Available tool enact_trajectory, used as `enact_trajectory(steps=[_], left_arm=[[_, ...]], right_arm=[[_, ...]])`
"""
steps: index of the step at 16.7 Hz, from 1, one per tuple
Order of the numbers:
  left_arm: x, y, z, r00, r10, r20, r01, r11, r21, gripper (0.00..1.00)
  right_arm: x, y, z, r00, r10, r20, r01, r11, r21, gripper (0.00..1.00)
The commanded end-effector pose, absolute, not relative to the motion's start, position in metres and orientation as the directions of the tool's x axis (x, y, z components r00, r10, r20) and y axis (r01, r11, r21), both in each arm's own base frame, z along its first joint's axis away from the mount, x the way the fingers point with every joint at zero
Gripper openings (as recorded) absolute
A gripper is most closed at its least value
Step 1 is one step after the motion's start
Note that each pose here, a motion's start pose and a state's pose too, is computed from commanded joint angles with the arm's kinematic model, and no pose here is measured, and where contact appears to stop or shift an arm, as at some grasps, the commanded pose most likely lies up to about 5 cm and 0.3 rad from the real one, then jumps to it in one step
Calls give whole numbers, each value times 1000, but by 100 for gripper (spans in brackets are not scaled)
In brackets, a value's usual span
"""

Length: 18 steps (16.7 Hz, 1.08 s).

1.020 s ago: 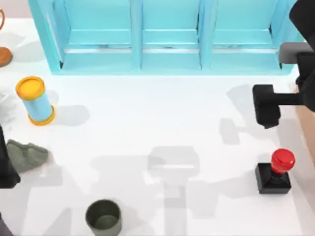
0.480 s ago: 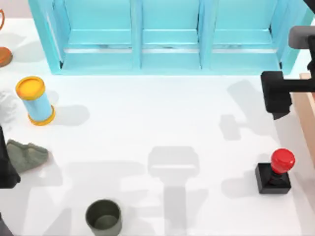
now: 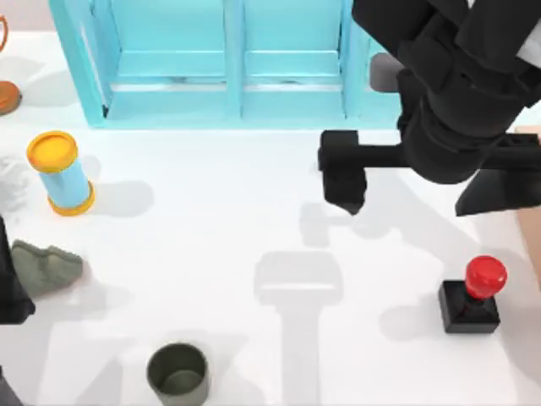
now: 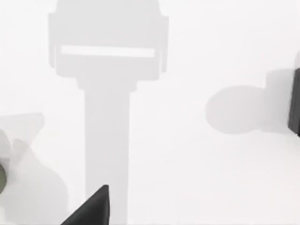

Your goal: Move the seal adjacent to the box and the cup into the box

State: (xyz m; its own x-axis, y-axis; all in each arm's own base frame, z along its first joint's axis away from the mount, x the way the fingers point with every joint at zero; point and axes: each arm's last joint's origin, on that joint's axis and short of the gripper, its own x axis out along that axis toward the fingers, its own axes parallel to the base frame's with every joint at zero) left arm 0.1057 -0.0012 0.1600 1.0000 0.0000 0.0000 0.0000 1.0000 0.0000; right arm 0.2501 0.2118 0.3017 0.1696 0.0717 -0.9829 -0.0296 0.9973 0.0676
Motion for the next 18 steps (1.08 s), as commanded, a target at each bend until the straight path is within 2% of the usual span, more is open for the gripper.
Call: enact_trajectory(steps=[5,8,12,18], left_arm=[[106,-1,160,1000,0,0,0,1000,0,100],[106,-1,160,1000,0,0,0,1000,0,100],[106,-1,160,1000,0,0,0,1000,0,100],[106,-1,160,1000,0,0,0,1000,0,100]], right_arm=[[213,322,273,90,71,-993,-55,996,66,100],[197,365,248,44,41,-998,-31,999,40,100],[191,394,222,4,6,-1000,7,1000,6,100],[192,395,218,1,2,-1000,13,1000,2,100]])
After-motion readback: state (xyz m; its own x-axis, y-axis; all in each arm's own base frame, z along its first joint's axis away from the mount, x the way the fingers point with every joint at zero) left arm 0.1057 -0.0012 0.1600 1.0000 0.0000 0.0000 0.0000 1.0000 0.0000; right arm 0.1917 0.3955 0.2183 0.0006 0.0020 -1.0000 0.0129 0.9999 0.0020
